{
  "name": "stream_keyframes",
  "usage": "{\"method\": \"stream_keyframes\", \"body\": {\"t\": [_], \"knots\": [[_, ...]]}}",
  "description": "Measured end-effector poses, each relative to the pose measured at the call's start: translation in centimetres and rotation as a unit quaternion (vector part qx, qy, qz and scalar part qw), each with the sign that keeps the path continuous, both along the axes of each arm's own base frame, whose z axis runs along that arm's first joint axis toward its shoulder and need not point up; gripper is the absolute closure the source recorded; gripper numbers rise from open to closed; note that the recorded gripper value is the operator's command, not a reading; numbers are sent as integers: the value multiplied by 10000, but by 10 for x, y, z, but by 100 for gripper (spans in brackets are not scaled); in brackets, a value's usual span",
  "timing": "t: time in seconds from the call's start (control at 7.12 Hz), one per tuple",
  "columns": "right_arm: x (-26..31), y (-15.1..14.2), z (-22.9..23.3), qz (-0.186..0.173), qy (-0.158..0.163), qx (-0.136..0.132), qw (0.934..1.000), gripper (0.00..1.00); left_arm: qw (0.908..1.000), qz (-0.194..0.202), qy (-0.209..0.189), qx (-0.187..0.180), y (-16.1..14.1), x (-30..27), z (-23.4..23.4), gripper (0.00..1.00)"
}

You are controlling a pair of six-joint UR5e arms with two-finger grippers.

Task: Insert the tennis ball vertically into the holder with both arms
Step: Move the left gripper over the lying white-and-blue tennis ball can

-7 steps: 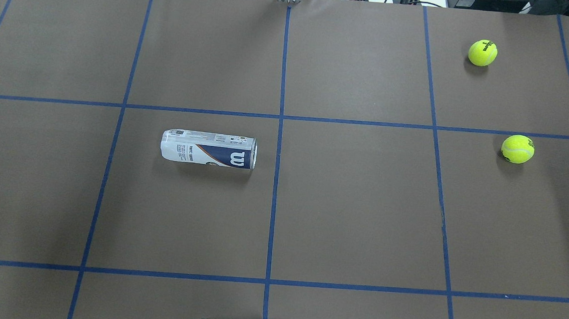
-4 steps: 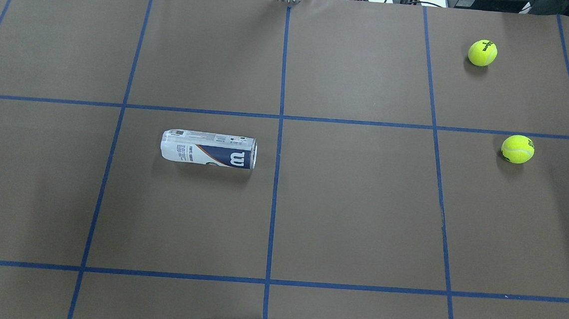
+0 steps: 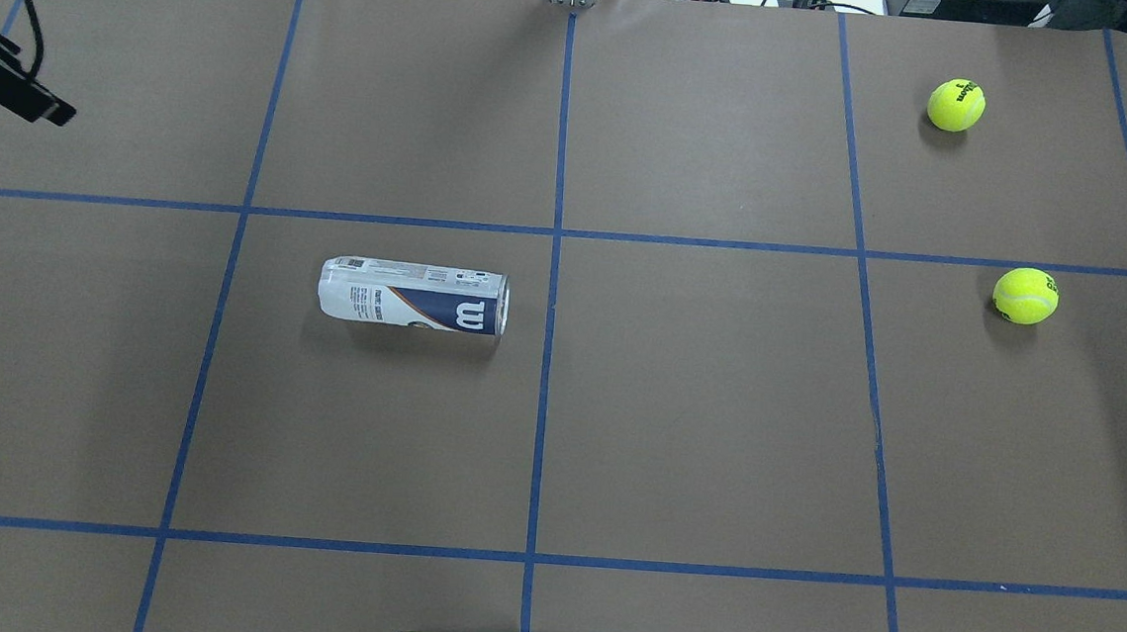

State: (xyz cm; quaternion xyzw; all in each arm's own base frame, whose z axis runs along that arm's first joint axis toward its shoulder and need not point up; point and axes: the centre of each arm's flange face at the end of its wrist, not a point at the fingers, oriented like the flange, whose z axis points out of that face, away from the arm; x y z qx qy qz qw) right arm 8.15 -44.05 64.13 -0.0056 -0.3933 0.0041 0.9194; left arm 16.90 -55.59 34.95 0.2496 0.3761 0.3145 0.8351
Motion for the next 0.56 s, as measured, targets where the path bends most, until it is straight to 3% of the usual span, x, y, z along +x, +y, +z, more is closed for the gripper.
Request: {"method": "stream_keyframes", "body": {"t": [0.28,0.56], "knots": [[0,0,-2,1,-1,20,10000,1,9940,864,302,603,20,105,-73,1],[0,-1,-4,1,-3,41,10000,1,9794,1562,508,1178,42,207,-150,1]]}}
